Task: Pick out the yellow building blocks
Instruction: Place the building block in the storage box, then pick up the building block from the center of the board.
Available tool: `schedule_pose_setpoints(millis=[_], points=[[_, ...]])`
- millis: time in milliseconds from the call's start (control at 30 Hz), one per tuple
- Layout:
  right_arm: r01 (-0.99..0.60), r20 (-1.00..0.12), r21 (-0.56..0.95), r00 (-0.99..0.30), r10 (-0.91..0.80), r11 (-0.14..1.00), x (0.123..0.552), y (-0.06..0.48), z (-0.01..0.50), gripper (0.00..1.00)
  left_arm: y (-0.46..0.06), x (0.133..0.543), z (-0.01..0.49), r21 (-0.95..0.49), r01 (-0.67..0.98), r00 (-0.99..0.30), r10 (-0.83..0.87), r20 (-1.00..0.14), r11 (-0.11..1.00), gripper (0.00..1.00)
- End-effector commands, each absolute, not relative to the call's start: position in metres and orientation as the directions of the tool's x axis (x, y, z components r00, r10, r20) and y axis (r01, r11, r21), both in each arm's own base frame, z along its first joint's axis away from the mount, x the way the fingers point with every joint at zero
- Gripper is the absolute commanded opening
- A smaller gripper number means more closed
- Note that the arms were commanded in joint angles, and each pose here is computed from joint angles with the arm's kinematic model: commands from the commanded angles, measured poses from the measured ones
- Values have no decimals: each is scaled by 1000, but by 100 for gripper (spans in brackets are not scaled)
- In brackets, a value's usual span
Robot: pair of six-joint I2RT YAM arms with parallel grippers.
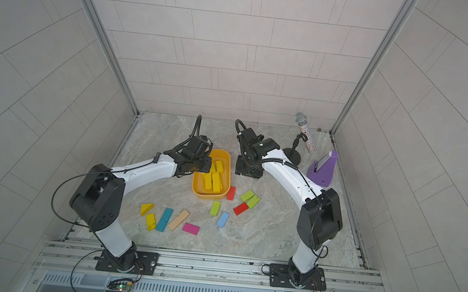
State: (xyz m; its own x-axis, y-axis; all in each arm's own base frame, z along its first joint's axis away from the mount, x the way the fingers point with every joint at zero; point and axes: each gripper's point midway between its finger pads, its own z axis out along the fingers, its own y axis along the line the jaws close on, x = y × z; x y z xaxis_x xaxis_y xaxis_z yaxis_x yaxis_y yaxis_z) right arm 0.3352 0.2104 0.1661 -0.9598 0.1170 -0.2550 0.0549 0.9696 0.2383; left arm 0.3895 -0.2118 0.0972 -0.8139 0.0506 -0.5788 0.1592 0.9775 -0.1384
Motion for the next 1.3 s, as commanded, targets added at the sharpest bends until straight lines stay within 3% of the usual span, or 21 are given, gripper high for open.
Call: schedule_pose_setpoints(millis=[0,133,333,500,667,833,1033,1267], points=[[71,-277,243,-951,140,967,333,204,178,54,-204,395,96,-66,151,-814,86,-575,986,5],[69,-278,243,-951,137,968,334,204,178,54,-204,397,86,-50,149,-825,96,-558,988,11],[62,-276,245,-952,131,968,336,206,177,54,-198,399,84,-11,134,-826,105,-553,991,38],[62,-275,243,-953,130,968,336,205,176,54,-192,399,98,9,130,-806,111,-582,992,46],[60,-277,243,-952,129,968,336,204,177,54,-180,393,122,24,103,-780,96,-619,994,46],[66,-277,240,-952,133,969,334,200,177,54,-139,377,147,88,-25,-755,39,-655,996,46],[73,-276,249,-951,143,966,333,199,173,54,-35,328,161,195,-403,-695,-159,-701,894,37],[72,-264,265,-954,144,962,334,204,170,54,40,252,128,113,-694,-604,-489,-629,711,30]])
